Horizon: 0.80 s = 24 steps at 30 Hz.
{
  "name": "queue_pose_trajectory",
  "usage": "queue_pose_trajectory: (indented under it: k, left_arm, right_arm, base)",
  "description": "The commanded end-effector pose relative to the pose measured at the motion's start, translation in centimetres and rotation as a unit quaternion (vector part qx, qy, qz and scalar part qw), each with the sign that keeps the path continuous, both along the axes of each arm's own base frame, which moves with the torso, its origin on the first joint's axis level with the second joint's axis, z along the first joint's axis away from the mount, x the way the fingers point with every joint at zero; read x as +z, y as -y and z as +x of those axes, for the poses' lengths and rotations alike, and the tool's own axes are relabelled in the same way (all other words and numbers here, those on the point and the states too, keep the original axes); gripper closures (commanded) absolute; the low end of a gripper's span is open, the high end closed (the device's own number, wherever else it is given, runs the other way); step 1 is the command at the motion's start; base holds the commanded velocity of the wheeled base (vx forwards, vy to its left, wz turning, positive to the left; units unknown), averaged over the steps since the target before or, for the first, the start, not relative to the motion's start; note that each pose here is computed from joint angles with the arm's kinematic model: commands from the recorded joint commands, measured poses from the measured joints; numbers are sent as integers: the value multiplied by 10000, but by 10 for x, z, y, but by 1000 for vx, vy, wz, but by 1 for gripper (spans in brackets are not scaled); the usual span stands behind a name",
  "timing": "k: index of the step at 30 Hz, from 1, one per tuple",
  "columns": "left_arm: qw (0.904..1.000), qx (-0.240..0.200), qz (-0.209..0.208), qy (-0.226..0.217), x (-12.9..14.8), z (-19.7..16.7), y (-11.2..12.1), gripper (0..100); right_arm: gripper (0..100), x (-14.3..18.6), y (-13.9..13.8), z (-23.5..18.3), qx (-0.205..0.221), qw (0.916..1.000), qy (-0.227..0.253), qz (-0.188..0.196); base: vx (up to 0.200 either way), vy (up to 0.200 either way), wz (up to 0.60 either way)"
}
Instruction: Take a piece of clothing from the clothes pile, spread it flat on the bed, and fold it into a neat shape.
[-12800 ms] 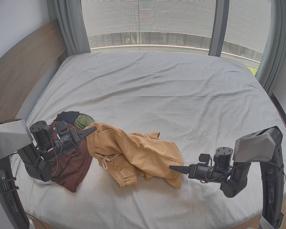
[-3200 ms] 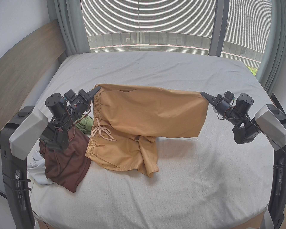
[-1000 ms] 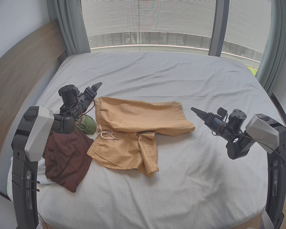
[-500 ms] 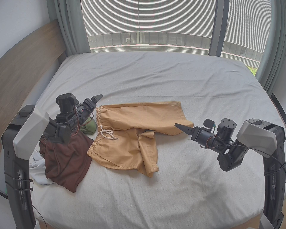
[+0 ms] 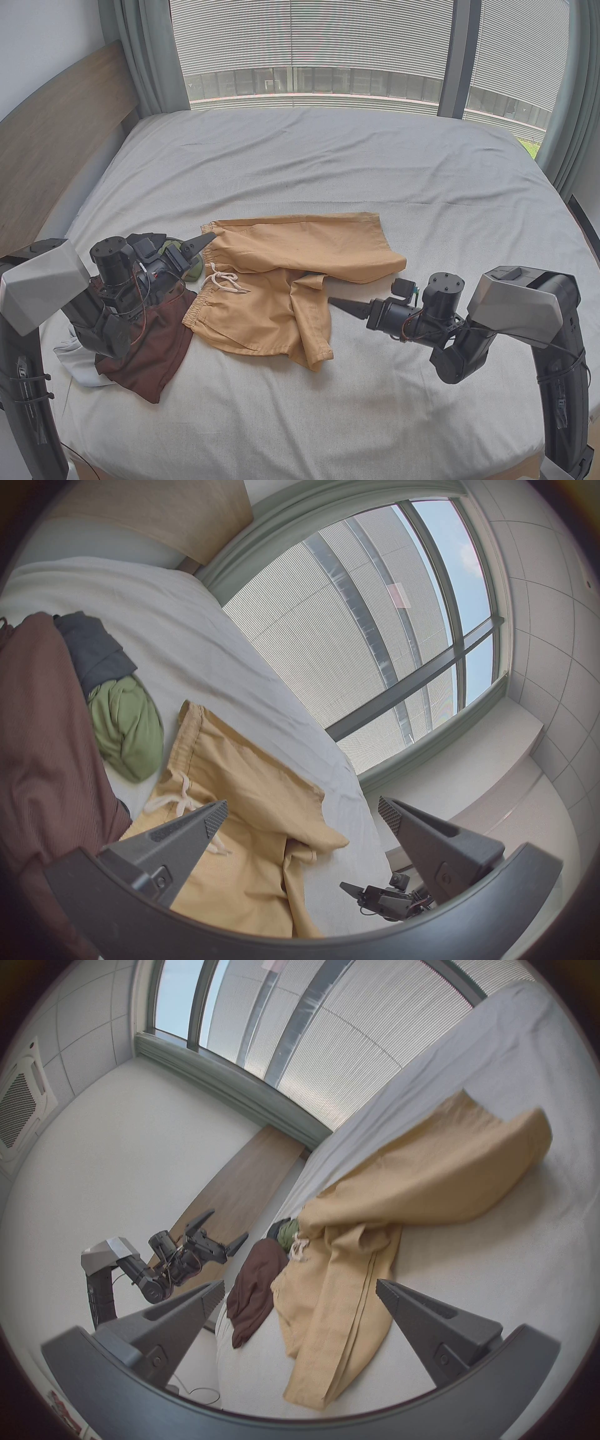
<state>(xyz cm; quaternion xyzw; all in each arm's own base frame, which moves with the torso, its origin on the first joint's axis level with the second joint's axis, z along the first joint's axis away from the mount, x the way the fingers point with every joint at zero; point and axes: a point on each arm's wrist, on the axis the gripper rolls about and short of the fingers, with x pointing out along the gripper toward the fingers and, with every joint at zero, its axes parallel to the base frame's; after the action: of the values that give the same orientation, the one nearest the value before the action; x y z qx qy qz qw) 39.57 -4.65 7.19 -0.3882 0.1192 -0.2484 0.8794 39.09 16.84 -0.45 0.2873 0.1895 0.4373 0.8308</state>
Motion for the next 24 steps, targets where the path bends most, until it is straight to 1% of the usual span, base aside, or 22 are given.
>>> queue_pose_trajectory:
  k: [1,5,12,18,24]
  left_arm:
    - [9998,-95,20,-171,-10,-6,3,0]
    - [9998,-71,13,-175,-11,-6,2,0]
    - [10000,-40,-10,-69,-10,-5,0,0]
    - [9999,-33,-7,-115,-15,-3,-1,0]
    - [10000,-40,-12,-54,-15,-3,0,0]
  right_arm:
    - [0,-27,-11,-17,199,9987,-438,-178]
    - [0,-43,-15,-21,268,9973,-627,-262]
    - [0,-46,-24,-26,397,9965,-681,-291]
    - [0,-50,-26,-28,423,9953,-812,-324]
    - [0,-52,-31,-31,493,9939,-925,-349]
  base:
    - [0,0,0]
    - [0,0,0]
    - [0,0,0]
    - [0,0,0]
    - [0,0,0]
